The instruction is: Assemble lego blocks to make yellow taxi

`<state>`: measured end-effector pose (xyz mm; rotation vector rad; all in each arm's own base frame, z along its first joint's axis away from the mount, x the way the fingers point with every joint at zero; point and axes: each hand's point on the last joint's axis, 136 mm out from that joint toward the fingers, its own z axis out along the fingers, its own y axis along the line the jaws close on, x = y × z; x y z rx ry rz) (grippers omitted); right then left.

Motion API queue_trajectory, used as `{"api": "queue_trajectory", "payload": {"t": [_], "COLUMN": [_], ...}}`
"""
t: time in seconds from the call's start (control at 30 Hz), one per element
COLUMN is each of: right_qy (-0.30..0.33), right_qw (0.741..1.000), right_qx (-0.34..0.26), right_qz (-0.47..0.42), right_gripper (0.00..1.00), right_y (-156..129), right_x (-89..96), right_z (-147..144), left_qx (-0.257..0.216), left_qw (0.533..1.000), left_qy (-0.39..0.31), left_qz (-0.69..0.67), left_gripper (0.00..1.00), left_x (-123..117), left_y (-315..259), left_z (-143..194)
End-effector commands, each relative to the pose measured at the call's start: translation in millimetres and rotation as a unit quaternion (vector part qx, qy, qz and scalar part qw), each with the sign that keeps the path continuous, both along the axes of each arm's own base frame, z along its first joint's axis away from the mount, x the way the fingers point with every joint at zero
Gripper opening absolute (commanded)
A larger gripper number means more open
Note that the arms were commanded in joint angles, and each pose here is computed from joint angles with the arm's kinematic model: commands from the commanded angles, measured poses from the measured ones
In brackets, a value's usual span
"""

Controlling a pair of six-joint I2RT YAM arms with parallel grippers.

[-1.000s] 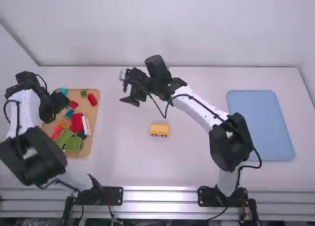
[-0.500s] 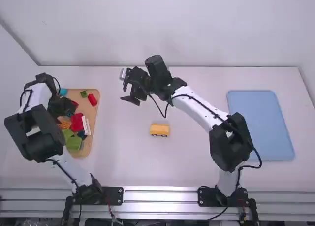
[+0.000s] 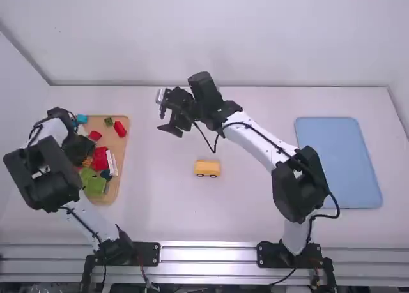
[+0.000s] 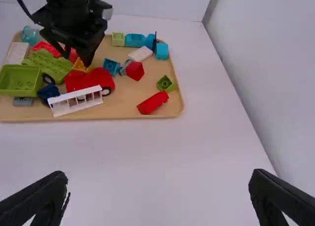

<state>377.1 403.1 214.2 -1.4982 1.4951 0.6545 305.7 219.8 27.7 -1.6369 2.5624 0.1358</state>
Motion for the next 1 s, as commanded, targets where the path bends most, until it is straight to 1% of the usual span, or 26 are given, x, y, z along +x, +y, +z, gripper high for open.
{"api": "queue_trajectory", "payload": {"t": [0.0, 0.07, 0.17, 0.37, 0.43, 0.53, 0.73, 0.97], "right_qy": [-0.008, -0.007, -0.007, -0.007, -0.007, -0.006, -0.008, -0.008], "right_qw": [1.0, 1.0, 1.0, 1.0, 1.0, 1.0, 1.0, 1.0], "right_qx": [0.005, 0.004, 0.004, 0.004, 0.004, 0.004, 0.005, 0.005], "right_qz": [0.0, 0.0, 0.0, 0.001, 0.001, 0.0, 0.001, 0.001], "right_gripper": [0.99, 0.99, 0.99, 0.98, 0.99, 0.99, 0.99, 0.99], "right_y": [2, 2, 2, 2, 2, 2, 2, 2], "right_x": [4.7, 4.4, 4.5, 4.3, 4.4, 4.3, 4.5, 4.5], "right_z": [8, 7, 7, 7, 7, 7, 8, 7], "left_qx": [0.0, 0.003, 0.006, 0.013, 0.027, 0.033, 0.036, 0.04], "left_qw": [1.0, 1.0, 1.0, 1.0, 0.999, 0.998, 0.998, 0.998], "left_qy": [0.003, -0.001, -0.005, -0.009, -0.001, 0.006, -0.011, -0.018], "left_qz": [0.019, 0.021, 0.02, 0.023, 0.041, 0.048, 0.048, 0.048], "left_gripper": [0.43, 0.44, 0.49, 0.46, 0.46, 0.48, 0.53, 0.53], "left_x": [-4, -4, -2, 0, -4, -8, -4, -2], "left_y": [-2, 0, 0, 3, 8, 9, 9, 10], "left_z": [-4, -6, -7, -8, -8, -9, -19, -21]}}
